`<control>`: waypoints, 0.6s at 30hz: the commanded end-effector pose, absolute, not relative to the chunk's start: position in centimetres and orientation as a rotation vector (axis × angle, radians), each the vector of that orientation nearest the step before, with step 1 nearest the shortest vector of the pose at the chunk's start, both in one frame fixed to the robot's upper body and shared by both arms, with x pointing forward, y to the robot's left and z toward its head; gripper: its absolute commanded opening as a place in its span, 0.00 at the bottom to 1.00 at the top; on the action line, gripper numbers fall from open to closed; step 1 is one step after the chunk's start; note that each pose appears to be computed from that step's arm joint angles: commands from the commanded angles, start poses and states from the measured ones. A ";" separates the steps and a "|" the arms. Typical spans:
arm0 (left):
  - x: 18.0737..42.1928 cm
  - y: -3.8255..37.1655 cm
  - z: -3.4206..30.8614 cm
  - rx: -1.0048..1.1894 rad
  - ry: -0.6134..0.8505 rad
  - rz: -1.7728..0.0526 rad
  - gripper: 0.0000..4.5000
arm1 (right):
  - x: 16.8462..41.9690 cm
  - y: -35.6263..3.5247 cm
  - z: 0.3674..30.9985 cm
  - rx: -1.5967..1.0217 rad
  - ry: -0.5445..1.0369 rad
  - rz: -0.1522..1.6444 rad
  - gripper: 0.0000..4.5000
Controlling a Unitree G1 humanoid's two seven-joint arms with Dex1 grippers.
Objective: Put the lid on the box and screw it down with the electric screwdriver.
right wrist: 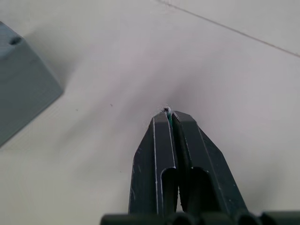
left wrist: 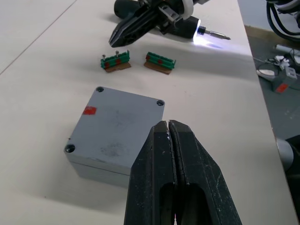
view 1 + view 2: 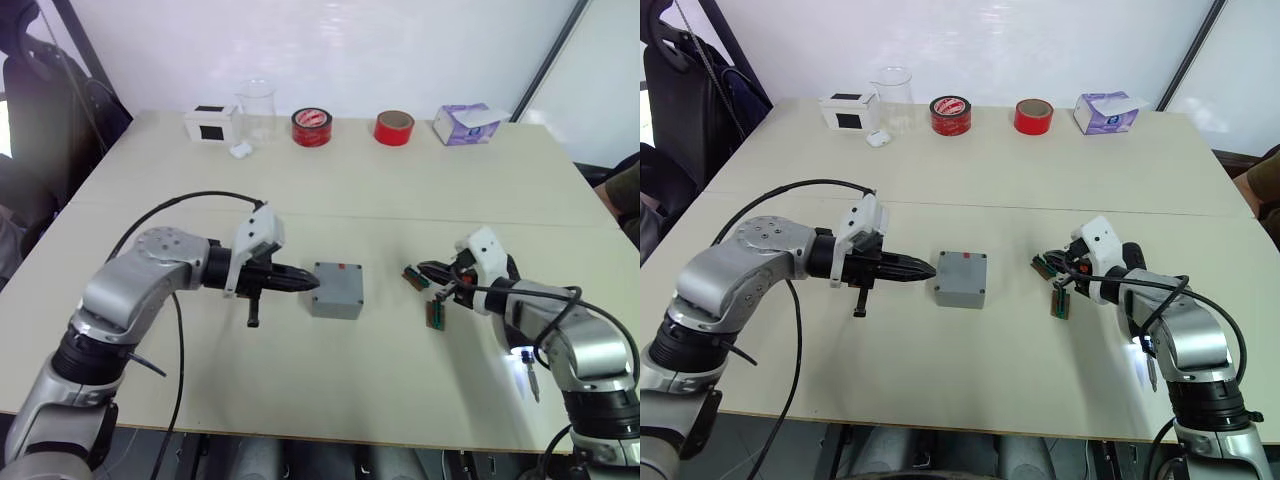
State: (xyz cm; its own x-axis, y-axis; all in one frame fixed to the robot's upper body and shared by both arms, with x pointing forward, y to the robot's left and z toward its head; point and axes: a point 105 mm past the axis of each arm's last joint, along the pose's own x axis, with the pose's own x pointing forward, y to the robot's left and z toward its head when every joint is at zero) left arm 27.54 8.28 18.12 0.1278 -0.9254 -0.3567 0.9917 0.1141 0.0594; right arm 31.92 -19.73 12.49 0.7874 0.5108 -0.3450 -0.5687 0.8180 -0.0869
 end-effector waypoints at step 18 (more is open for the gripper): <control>27.7 8.5 18.4 0.350 0.223 -1.419 0.00 | 31.4 -20.6 12.2 -0.255 0.326 0.572 0.70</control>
State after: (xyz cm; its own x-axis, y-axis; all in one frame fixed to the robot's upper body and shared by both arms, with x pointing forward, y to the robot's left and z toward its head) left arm 27.74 8.29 18.02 0.1347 -0.9242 -0.3574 0.9905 0.1153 0.0753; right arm 31.23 -20.65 11.70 0.7856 0.4827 -0.3871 -0.5606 0.8200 -0.1153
